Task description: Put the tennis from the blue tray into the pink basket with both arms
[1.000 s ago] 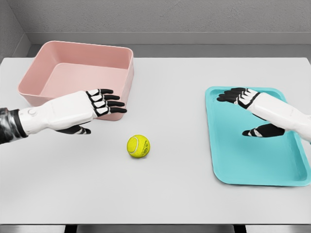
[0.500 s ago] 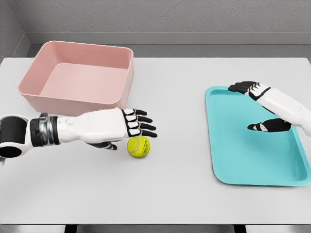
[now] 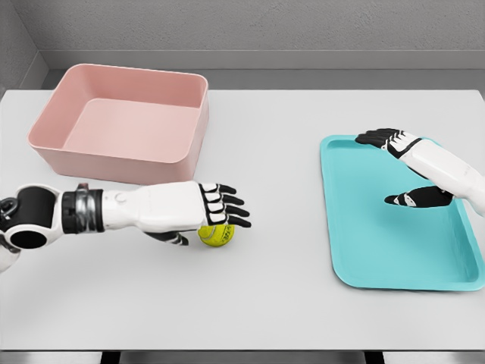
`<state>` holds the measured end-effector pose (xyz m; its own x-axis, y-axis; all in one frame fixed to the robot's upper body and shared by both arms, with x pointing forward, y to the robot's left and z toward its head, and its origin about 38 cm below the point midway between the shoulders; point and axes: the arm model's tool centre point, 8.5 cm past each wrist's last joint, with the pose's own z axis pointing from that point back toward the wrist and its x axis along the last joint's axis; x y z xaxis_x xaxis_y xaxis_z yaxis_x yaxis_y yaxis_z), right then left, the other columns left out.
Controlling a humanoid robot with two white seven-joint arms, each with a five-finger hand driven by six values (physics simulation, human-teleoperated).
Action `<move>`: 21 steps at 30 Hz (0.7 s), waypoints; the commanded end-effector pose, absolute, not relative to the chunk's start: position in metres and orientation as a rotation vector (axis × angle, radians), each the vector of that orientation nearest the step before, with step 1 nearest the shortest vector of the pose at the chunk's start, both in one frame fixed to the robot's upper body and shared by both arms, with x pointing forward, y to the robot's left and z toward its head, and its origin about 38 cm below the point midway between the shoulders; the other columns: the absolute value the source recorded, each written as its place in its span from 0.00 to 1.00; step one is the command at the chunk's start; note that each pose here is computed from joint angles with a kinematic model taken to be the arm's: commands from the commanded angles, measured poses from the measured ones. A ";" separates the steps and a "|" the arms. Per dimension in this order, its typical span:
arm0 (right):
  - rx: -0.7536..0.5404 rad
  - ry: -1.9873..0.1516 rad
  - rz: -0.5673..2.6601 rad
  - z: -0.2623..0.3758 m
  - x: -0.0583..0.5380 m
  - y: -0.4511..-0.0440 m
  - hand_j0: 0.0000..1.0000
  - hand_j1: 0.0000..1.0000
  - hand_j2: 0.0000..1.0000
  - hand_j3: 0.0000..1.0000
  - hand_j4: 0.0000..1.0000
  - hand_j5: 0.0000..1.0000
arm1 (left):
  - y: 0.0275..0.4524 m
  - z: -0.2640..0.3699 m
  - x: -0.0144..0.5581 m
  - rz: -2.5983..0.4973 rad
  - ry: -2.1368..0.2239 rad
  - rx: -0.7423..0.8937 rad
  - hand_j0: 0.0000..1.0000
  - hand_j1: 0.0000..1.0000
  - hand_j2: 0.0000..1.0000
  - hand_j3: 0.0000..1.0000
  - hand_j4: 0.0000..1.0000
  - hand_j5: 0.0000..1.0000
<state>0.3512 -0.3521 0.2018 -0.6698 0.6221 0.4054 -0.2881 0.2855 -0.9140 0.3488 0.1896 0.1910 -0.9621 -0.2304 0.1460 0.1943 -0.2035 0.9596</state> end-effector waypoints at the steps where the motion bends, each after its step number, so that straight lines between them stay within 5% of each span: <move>1: -0.299 -1.788 1.482 0.203 0.351 -0.352 1.00 1.00 1.00 1.00 1.00 1.00 | 0.188 0.181 0.346 -2.235 -1.760 -0.007 1.00 1.00 1.00 1.00 1.00 1.00; 21: -0.298 -1.783 1.474 0.201 0.352 -0.354 1.00 1.00 1.00 1.00 1.00 1.00 | 0.184 0.163 0.371 -2.163 -1.709 -0.046 1.00 1.00 1.00 1.00 1.00 1.00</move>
<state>0.3518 -0.3541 0.1998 -0.6631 0.6257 0.4108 -0.2919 0.2892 -0.9117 0.3705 0.1832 0.1656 -0.9307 -0.2698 0.2470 0.3029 -0.1900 0.9339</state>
